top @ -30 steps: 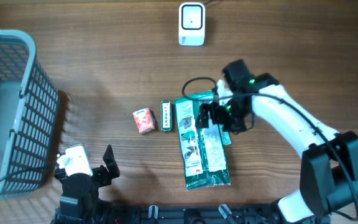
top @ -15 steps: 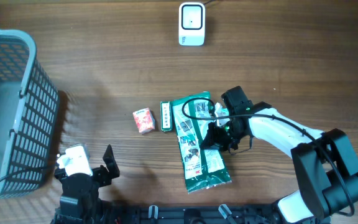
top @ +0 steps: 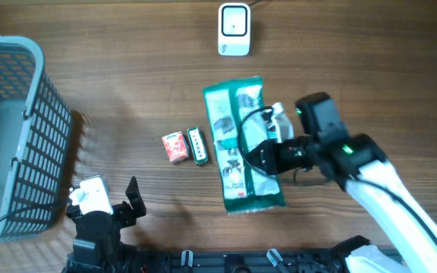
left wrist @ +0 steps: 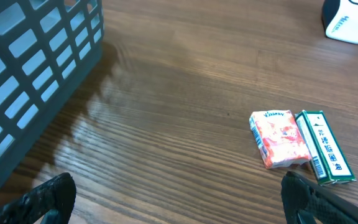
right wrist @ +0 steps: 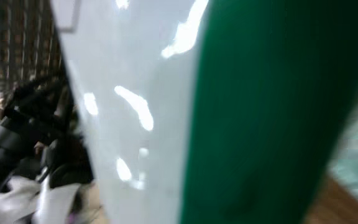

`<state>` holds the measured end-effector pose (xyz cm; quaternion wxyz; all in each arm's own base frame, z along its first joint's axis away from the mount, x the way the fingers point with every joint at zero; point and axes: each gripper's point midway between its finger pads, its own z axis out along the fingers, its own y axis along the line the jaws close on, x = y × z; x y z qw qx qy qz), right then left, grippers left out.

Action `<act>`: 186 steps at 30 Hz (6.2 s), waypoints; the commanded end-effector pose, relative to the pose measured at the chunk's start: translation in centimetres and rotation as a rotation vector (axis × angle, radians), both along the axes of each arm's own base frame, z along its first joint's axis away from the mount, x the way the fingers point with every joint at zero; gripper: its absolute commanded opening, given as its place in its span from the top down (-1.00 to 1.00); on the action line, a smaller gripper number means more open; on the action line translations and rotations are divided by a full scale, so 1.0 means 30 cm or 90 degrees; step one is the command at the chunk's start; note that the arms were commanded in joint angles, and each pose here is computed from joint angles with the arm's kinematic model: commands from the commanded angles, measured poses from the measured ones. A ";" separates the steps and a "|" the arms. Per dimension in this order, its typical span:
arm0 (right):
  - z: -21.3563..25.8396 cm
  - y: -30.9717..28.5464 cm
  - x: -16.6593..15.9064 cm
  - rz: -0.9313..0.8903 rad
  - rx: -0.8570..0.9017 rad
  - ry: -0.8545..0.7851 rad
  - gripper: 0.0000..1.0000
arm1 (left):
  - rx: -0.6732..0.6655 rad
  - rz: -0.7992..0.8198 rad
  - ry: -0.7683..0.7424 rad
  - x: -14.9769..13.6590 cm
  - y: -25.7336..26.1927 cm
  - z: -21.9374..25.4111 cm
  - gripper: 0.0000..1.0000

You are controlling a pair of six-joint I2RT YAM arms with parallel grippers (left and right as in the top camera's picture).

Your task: Scan the item barcode

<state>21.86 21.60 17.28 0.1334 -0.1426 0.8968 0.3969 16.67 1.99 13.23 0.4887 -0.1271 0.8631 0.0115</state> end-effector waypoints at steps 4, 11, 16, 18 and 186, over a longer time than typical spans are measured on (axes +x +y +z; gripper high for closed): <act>0.098 -0.199 0.161 -0.186 -0.169 -0.229 0.91 | -0.002 0.009 -0.002 0.001 0.006 -0.003 -1.00; 0.092 -0.341 0.363 -0.360 -0.365 -0.358 0.91 | -0.002 0.009 -0.002 0.001 0.006 -0.003 -1.00; 0.055 -0.359 0.369 -0.373 -0.507 -0.403 0.91 | -0.002 0.009 -0.002 0.001 0.006 -0.003 -1.00; 0.084 -0.397 0.379 -0.415 -0.558 -0.435 0.91 | -0.002 0.009 -0.002 0.001 0.006 -0.003 -1.00; 0.027 0.095 0.094 0.023 -0.116 -0.199 0.91 | -0.311 -0.537 -0.288 0.600 -0.596 0.686 0.93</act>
